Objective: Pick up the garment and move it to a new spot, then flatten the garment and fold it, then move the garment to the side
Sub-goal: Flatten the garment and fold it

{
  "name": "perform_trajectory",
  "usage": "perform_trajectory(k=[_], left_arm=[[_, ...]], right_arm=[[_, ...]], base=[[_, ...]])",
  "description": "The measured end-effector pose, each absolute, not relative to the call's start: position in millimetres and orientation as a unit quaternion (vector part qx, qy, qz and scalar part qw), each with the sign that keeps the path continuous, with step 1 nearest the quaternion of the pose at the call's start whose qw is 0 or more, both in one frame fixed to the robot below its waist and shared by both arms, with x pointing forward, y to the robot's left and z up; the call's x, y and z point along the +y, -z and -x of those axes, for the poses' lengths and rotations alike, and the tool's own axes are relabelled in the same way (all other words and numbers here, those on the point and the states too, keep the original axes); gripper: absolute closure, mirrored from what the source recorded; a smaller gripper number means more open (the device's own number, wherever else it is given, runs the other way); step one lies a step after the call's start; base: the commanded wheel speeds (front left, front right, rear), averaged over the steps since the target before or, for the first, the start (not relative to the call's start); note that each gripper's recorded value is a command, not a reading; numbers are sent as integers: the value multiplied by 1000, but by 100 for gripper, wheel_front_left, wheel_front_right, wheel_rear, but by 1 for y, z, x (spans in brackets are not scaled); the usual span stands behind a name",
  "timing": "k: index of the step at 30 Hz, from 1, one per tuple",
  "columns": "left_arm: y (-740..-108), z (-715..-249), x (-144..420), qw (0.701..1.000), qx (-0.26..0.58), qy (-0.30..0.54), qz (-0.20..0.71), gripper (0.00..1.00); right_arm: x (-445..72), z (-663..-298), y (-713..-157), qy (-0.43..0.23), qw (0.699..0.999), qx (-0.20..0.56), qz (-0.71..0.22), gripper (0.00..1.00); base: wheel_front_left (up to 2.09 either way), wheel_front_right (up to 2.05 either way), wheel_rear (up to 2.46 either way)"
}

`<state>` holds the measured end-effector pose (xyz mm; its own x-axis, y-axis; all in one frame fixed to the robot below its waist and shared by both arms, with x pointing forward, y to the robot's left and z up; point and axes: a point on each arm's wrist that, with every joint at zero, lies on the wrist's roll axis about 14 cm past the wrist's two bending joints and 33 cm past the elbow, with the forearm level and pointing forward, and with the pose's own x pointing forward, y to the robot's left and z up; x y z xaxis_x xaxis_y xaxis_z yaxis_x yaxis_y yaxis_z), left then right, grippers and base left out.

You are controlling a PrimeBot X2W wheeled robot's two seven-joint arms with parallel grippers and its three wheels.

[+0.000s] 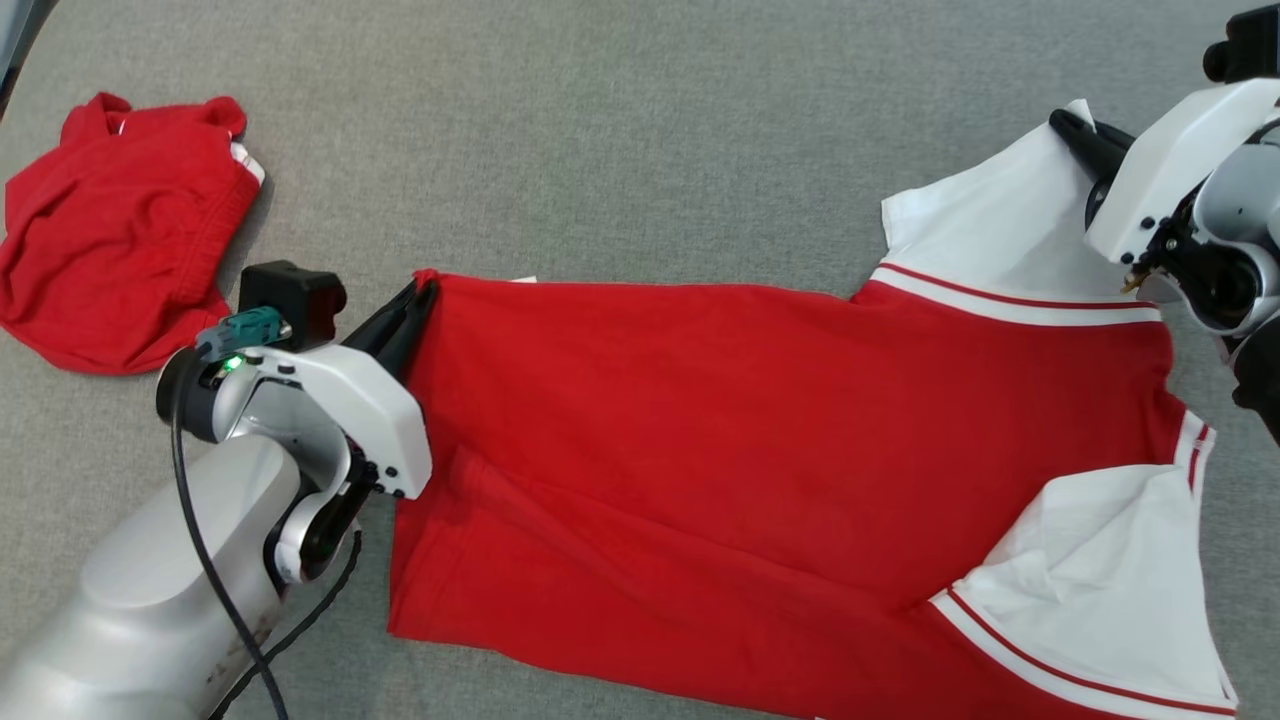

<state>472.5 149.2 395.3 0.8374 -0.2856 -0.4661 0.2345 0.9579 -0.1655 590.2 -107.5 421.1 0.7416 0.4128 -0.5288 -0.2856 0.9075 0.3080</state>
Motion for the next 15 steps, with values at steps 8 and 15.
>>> perform_trajectory(k=[8,15], left_arm=[[-400,-455,154,954,260,134,63,100],[-410,-442,158,955,258,137,60,100]], right_arm=[[-112,-565,-442,-195,929,289,-127,100],[-126,-536,-461,-198,931,278,-130,100]], base=[[0,0,0],[0,0,0]])
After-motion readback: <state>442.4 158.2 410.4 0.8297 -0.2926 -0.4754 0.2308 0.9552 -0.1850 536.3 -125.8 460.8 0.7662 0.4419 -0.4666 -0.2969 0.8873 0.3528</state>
